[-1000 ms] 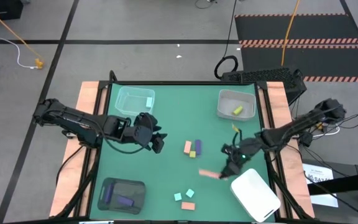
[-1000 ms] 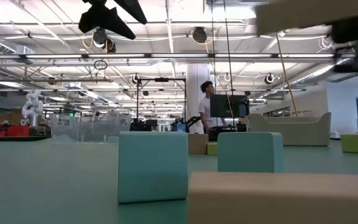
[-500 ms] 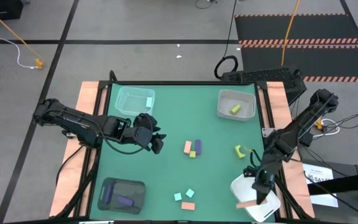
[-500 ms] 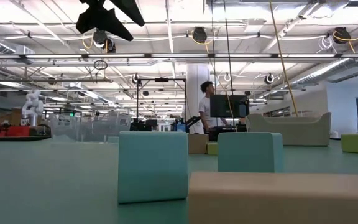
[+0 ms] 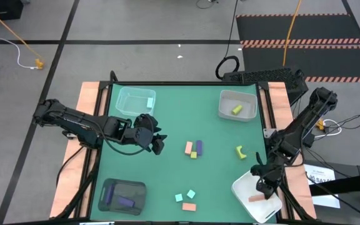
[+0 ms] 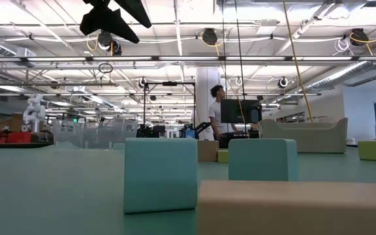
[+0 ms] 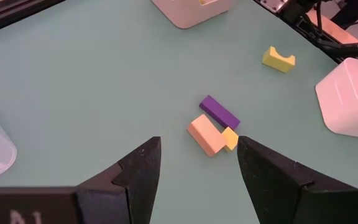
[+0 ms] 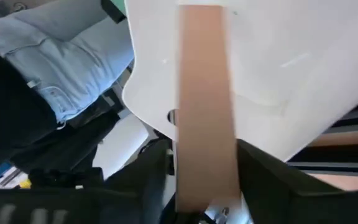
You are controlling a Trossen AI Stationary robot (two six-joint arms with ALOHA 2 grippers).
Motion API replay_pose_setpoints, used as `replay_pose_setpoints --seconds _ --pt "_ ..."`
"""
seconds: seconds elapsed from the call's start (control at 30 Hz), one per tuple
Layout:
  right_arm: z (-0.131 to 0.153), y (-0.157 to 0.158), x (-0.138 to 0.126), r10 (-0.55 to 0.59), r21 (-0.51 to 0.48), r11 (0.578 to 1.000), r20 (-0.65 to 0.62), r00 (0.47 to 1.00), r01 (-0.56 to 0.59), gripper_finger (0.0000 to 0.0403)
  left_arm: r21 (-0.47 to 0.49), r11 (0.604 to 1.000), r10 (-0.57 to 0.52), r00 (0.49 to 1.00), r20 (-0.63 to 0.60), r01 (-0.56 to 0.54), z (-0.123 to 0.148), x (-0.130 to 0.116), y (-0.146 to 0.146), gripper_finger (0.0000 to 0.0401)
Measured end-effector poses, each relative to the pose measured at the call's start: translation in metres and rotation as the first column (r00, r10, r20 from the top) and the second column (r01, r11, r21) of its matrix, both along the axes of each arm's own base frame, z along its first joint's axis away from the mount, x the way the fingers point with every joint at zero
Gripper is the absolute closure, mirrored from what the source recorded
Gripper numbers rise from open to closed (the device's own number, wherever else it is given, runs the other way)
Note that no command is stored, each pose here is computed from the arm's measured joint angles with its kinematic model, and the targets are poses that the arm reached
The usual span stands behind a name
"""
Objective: Sort & place blocks by color
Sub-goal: Put the top brown block into the white bin, then put the right light green block into the gray bin
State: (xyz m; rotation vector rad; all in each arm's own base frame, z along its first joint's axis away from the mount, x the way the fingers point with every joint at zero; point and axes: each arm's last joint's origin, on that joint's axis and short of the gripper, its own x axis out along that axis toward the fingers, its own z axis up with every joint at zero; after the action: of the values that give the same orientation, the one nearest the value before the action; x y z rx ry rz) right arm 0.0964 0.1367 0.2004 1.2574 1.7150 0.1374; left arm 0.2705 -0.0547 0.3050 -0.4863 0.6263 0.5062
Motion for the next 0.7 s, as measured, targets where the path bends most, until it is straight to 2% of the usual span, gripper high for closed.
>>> replay_pose_setpoints --seconds 0.1,0.2,0.33,0.43,0.53,0.63,0.7 --pt "0.001 0.001 0.001 0.0 0.016 1.0 0.013 1.0 0.0 0.0181 0.0 1.0 0.0 1.0 0.0 0.0 0.0 0.0 0.0 0.0187" --pt "0.007 0.003 0.003 -0.016 0.073 0.997 0.043 0.999 0.013 0.0146 0.0 1.0 0.0 1.0 0.0 0.0 0.0 0.0 0.0 0.0187" --pt "0.014 0.003 0.006 -0.063 0.123 0.991 0.097 0.993 0.051 0.0133 0.005 1.0 0.0 1.0 -0.002 0.0 0.0 0.0 0.001 0.0187" --pt "0.017 -0.001 0.01 -0.137 0.091 0.989 0.239 0.961 0.119 0.0139 0.005 1.0 0.008 1.0 -0.002 -0.008 0.0 0.001 0.003 0.0187" --pt "0.018 -0.006 0.017 -0.218 0.005 0.97 0.464 0.858 0.244 0.0148 0.005 1.0 0.011 1.0 -0.001 -0.011 0.0 0.001 0.004 0.0187" --pt "0.023 -0.01 0.025 -0.282 -0.043 0.91 0.664 0.692 0.412 0.0155 0.004 1.0 0.012 1.0 -0.002 -0.012 0.0 0.001 0.004 0.0187" --pt "0.026 -0.012 0.028 -0.263 -0.081 0.864 0.769 0.583 0.496 0.0155 0.004 1.0 0.012 1.0 -0.002 -0.012 0.0 0.001 0.004 0.0187"
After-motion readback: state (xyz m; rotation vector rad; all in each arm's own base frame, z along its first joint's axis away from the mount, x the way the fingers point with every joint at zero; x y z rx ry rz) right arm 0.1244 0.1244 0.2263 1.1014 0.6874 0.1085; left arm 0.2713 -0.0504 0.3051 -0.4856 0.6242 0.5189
